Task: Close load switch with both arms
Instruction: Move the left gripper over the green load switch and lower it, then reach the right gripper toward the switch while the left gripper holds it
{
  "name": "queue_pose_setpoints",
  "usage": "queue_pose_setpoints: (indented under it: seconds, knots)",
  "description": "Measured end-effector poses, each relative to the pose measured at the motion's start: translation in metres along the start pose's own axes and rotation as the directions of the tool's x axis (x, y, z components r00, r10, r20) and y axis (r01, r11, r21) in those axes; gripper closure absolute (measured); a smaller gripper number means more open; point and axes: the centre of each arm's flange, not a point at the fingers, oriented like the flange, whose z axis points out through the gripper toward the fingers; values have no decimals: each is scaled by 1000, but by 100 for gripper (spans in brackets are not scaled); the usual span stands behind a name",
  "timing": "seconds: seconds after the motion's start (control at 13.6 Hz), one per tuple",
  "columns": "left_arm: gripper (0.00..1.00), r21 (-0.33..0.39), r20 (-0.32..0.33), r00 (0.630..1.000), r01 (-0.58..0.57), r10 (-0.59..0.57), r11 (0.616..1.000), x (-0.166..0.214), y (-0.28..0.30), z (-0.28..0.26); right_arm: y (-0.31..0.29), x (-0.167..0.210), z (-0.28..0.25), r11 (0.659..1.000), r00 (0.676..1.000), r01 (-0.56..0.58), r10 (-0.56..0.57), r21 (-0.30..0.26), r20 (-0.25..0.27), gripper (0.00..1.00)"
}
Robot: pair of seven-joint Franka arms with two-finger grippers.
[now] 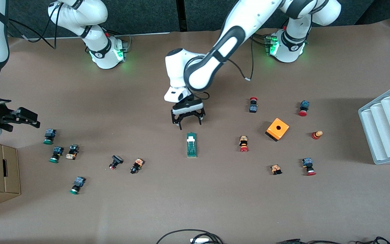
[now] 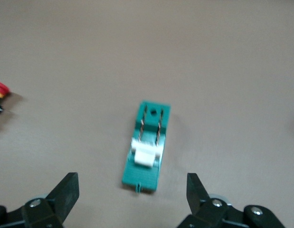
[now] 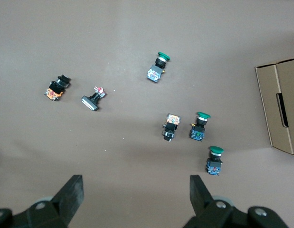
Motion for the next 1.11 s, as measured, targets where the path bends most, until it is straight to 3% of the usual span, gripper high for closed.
queue_pose_setpoints:
  seconds: [0.22,0.59,0.88,1.03,1.11]
  knots:
    - [0,-10,-64,998,-24,24,1000,-46,-1,26,-1,0,0,1000,1000,2,-2,0,1,0]
    - [0,-70,-229,968,90,-104,993,-82,-3,42,-10,2,4,1000,1000,17,-17,2,8,0]
    - [0,-50,-383,923,7,-26,999,-107,-17,76,-24,5,7,999,999,37,-37,3,12,0]
    - [4,-43,-409,912,-6,-12,999,-113,-16,73,-26,7,10,999,999,34,-35,7,13,0]
    - [16,-43,-414,910,-7,-12,999,-114,-15,72,-30,10,13,1000,999,29,-29,12,15,0]
